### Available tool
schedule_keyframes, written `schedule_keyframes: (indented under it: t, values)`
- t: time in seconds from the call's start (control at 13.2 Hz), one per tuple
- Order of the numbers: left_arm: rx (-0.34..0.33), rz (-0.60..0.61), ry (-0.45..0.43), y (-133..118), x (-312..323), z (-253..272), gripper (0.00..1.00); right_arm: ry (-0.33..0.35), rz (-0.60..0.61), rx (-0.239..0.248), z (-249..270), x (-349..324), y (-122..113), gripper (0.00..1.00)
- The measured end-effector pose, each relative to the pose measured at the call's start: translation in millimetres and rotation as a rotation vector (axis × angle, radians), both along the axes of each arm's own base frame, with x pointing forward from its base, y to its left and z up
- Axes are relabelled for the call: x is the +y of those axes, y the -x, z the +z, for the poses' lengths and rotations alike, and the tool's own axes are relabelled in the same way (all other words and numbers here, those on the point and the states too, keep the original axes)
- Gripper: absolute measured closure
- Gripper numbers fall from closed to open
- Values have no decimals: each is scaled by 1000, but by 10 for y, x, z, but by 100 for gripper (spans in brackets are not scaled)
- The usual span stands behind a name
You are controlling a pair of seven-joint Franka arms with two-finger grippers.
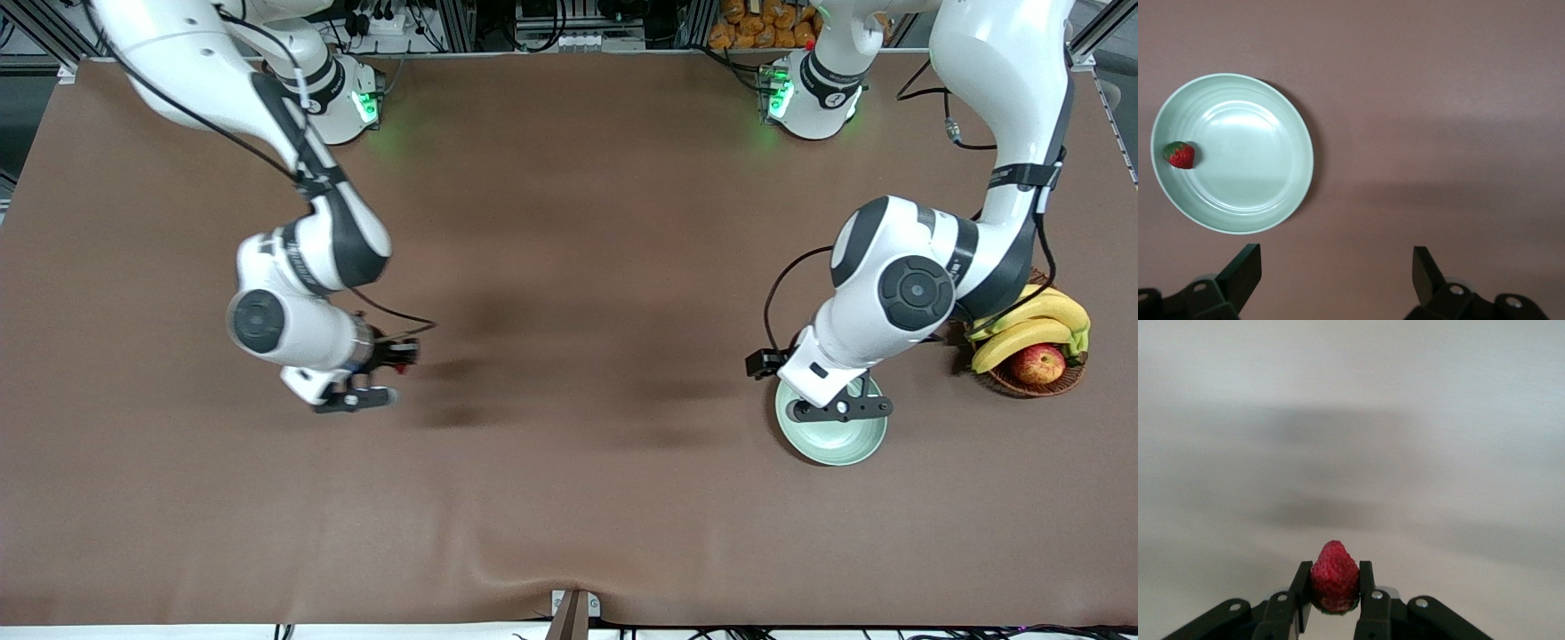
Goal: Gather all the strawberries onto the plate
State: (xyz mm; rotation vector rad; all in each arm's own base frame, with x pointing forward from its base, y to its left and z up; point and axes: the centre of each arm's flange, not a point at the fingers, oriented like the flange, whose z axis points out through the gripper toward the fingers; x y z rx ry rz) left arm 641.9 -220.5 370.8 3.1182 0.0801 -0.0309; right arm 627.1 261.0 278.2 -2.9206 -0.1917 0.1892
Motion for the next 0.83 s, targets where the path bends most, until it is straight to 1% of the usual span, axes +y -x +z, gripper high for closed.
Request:
schedule_keyframes:
  t: [0.15, 0.38, 0.53, 0.68, 0.83]
  values:
    - [-5, 21, 8, 0, -133, 17, 0, -47, 48, -16, -131, 697, 26, 68]
    - [8, 60, 13, 23, -323, -80, 0, -91, 33, -96, -377, 1500, 175, 68]
    - [23, 85, 15, 45, -416, -169, 0, -117, 4, -135, -577, 1927, 375, 68]
    - [31, 127, 18, 71, -526, -257, 0, -137, -15, -148, -774, 2337, 602, 68]
    - [39, 165, 21, 121, -682, -366, 0, -144, -31, -141, -927, 2591, 719, 68]
